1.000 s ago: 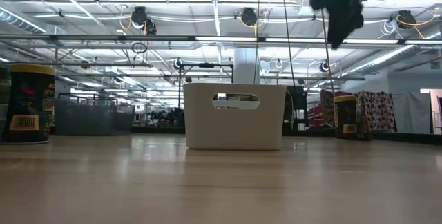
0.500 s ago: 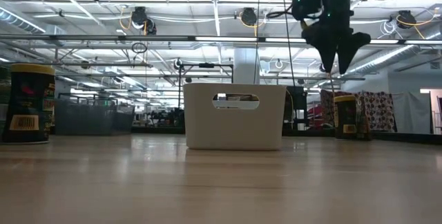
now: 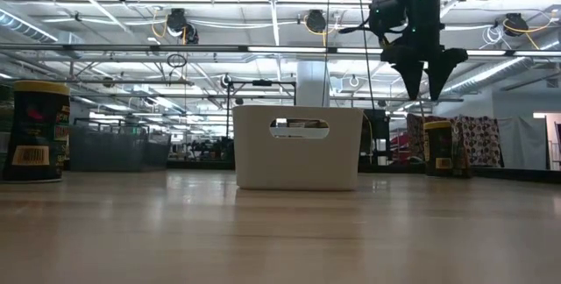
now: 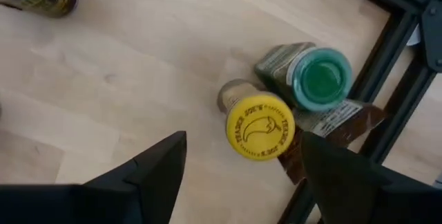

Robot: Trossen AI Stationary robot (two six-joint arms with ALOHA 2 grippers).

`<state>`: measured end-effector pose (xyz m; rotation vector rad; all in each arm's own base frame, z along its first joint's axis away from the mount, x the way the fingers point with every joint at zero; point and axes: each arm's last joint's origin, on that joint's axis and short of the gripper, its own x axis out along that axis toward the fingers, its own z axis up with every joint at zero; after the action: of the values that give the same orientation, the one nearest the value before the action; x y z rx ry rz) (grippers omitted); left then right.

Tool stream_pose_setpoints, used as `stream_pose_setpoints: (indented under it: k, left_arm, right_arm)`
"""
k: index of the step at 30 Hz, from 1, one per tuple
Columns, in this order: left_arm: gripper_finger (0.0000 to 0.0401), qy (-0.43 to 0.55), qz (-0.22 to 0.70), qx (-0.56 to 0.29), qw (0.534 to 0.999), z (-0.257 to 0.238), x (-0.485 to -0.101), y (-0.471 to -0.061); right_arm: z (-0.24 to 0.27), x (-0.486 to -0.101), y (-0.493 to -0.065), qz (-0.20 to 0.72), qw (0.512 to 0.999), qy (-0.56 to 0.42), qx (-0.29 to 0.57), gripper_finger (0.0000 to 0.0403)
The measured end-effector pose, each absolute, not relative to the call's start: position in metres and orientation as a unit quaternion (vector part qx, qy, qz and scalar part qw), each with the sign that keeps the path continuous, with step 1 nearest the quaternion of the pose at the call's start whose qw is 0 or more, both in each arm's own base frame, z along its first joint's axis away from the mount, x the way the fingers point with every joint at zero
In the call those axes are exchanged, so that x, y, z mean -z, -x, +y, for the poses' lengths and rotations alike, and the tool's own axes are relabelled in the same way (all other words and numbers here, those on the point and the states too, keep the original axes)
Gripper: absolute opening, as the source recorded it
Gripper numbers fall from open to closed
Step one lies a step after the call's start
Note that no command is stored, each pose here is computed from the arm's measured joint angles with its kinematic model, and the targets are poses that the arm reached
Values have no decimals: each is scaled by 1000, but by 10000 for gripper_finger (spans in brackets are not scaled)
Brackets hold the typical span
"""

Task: Sort spices by type
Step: Put the top right yellow spice bottle into the top white bin

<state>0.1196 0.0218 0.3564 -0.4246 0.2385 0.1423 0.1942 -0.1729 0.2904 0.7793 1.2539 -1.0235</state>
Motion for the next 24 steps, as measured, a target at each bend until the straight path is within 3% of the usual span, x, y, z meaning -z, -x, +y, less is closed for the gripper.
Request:
stream_pose_setpoints:
  k: [12,24]
  left_arm:
    - [98,209,118,-70,968,22,-356,-120]
    - [98,208,118,-74,968,22,-356,-120]
  right_arm:
    - [-170,-249,-185,568,582,-361,457,295]
    - [-173,-231,-185,543,585,-343,495,295]
